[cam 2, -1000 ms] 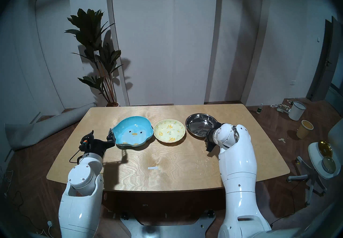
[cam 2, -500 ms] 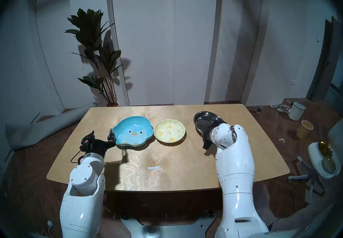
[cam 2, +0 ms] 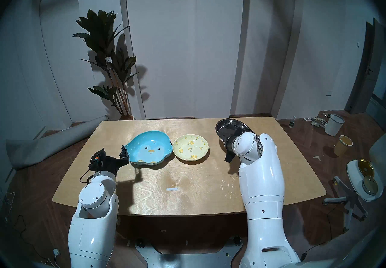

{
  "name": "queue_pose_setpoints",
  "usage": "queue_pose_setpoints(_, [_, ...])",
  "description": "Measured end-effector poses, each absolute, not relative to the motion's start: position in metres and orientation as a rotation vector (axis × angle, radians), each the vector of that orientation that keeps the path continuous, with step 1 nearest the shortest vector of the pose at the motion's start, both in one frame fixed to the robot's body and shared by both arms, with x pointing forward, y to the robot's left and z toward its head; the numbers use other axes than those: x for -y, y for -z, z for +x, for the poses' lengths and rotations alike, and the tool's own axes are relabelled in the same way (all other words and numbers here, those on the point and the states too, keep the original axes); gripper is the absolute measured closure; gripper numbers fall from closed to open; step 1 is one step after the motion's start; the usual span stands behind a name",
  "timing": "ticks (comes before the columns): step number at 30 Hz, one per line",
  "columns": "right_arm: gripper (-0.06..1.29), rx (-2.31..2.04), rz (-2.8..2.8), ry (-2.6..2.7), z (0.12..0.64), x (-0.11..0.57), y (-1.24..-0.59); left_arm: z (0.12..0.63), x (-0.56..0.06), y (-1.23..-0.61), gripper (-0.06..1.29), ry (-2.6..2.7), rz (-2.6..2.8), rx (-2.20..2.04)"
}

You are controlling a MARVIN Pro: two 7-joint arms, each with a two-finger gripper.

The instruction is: Stack the plates into one stack

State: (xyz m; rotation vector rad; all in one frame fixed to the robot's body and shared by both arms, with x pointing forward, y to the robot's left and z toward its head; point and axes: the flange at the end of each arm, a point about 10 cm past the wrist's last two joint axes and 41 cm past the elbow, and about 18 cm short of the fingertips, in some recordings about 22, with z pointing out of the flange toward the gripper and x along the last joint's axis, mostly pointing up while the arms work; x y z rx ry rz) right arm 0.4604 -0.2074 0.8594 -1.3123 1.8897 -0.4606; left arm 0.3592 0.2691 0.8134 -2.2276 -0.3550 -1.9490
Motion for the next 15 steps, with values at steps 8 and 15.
queue_pose_setpoints(8, [1.26,-1.813,-1.365,0.443,0.472,0.177,-0.873,0.377,-0.290,-0.827,0.00,1.941,-2.179,0.452])
queue_pose_setpoints(15, [1.26,-1.738,-1.419,0.407,0.483,0.144,-0.884,0.393,-0.309,-0.840,0.00,1.942,-2.134,0.510])
